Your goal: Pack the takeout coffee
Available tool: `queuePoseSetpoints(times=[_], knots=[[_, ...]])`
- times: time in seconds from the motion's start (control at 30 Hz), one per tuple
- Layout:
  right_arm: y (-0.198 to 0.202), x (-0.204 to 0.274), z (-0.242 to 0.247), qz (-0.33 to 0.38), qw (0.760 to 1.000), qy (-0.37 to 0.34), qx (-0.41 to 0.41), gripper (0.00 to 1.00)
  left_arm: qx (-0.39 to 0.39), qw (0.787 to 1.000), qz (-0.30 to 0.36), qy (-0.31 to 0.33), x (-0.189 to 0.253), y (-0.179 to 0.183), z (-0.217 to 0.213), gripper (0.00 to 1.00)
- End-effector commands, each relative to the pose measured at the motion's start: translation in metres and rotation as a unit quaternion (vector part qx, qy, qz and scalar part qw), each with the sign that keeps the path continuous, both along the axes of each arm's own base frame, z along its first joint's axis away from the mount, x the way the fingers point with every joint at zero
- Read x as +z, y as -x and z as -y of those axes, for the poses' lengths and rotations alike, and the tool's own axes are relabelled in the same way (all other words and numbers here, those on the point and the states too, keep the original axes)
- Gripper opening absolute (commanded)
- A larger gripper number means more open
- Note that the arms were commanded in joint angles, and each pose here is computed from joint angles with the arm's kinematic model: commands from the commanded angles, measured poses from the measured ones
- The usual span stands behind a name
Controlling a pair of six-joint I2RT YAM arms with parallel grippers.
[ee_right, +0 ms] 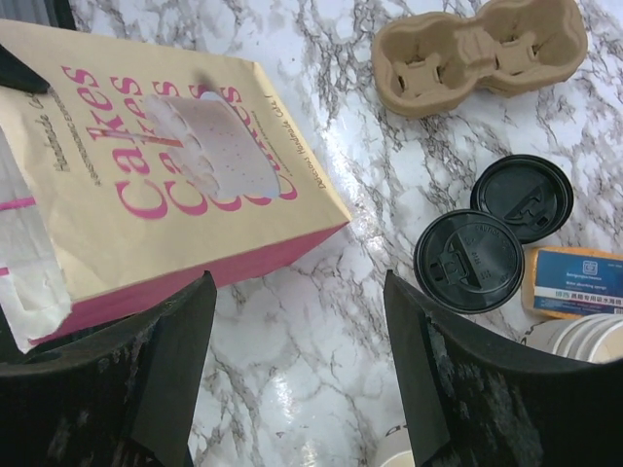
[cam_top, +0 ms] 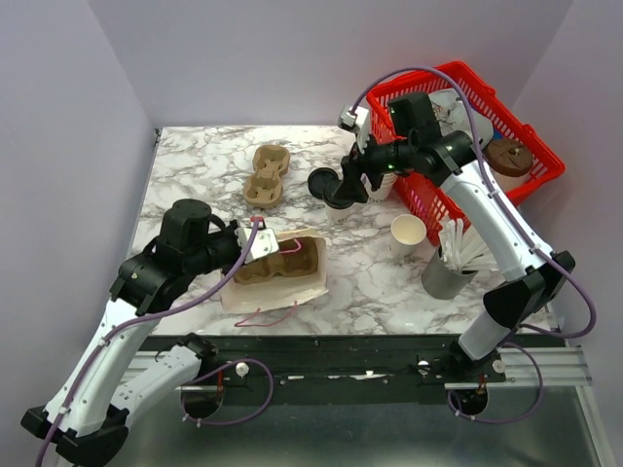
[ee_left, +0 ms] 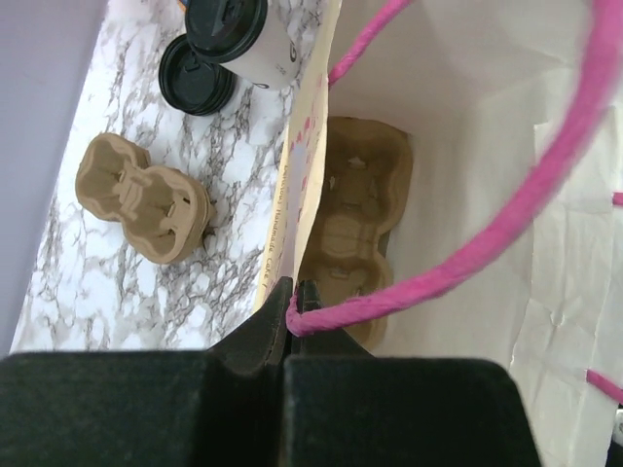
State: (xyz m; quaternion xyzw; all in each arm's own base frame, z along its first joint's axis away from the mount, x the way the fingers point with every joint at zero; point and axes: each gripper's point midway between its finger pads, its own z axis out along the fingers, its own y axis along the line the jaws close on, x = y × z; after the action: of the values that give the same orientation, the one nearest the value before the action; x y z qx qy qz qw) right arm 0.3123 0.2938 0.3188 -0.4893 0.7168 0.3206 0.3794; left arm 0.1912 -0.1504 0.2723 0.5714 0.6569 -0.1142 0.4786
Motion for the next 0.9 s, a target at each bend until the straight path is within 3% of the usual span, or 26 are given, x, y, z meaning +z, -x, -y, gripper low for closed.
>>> queuePoseSetpoints(times=[0.0,0.37,0.6,0.7,0.87], knots=[[0.005,0.001,0.010,0.023,1.000,0.009,-0.003,0.79,0.023,0.999,0.012,0.018,0.010,0.002,-0.005,0.00],[0.029,-0.048,0.030,-0.001,0.998,0.057,0.013,0.78,-0.012,0.997,0.037,0.061,0.016,0.029,0.000,0.00],[0.028,-0.044,0.027,0.001,0.998,0.054,0.023,0.79,0.021,0.996,0.029,0.076,0.033,0.008,0.006,0.00],[0.026,-0.027,0.023,0.028,0.998,0.043,0.041,0.78,0.038,0.995,-0.001,0.088,0.039,-0.002,0.013,0.00],[0.027,0.005,0.021,0.100,0.991,0.032,0.088,0.78,0.054,0.990,-0.118,0.059,0.013,-0.017,0.030,0.00]])
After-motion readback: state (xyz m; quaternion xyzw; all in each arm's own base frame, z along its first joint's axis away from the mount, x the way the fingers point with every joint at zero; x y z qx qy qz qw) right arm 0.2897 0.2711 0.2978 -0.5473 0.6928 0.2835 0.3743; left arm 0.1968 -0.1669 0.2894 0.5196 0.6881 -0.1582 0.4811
